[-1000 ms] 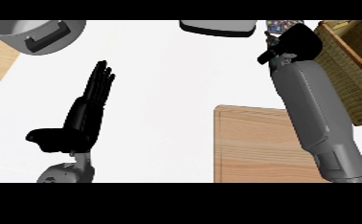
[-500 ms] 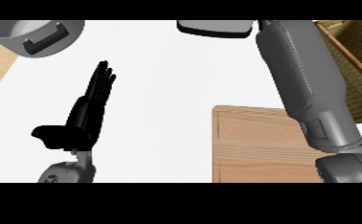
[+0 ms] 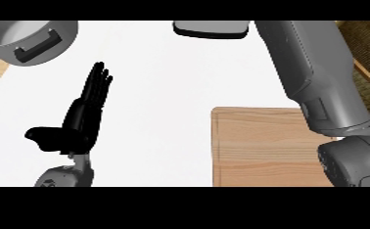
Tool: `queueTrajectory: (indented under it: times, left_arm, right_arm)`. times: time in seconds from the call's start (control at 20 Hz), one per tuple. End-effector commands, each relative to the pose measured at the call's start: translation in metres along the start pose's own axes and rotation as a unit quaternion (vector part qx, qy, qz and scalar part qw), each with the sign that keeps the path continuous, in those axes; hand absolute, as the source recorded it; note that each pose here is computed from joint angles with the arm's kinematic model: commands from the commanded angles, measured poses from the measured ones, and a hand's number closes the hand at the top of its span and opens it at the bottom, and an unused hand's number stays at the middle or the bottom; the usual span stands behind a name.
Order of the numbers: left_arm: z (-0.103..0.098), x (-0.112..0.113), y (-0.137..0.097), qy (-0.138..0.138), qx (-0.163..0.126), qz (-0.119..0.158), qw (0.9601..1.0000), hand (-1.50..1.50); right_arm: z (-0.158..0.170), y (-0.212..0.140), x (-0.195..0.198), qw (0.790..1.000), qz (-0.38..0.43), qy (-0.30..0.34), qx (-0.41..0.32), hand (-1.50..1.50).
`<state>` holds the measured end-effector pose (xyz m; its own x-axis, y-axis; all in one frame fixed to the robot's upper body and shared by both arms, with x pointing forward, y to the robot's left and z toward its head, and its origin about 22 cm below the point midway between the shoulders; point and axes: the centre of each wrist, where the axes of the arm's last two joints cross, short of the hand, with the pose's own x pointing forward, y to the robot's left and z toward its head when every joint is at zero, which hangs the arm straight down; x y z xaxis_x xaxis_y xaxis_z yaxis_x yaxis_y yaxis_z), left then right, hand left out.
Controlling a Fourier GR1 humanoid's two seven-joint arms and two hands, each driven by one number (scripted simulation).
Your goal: Pick the eggplant from the cutting board and place it in the basket
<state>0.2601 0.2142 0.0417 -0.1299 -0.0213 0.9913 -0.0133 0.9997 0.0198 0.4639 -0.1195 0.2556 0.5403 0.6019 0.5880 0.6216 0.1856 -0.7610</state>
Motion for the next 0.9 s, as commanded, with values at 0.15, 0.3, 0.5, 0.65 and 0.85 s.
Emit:
queueTrajectory:
  times: [0.15,0.3,0.5,0.65,0.85]
  left_arm:
    - [0.006,-0.001,0.016,0.003,0.022,-0.007,0.9997,0.0]
    - [0.009,-0.001,0.005,0.005,0.016,-0.001,0.9999,0.0]
    - [0.009,0.006,0.014,0.01,0.018,0.0,0.9998,0.0]
    - [0.017,-0.003,0.015,0.01,0.029,0.001,0.9995,0.0]
    - [0.016,-0.012,0.014,0.008,0.035,-0.003,0.9993,0.0]
  right_arm:
    - [-0.021,-0.006,0.005,0.99,0.064,0.115,-0.045,1.5]
    - [-0.022,0.005,-0.004,0.988,0.084,0.12,-0.05,1.5]
    - [-0.039,0.003,-0.017,0.987,0.06,0.135,-0.055,1.5]
    - [-0.063,-0.002,-0.034,0.986,0.061,0.141,-0.06,1.5]
    - [-0.067,0.007,-0.052,0.986,0.071,0.138,-0.065,1.5]
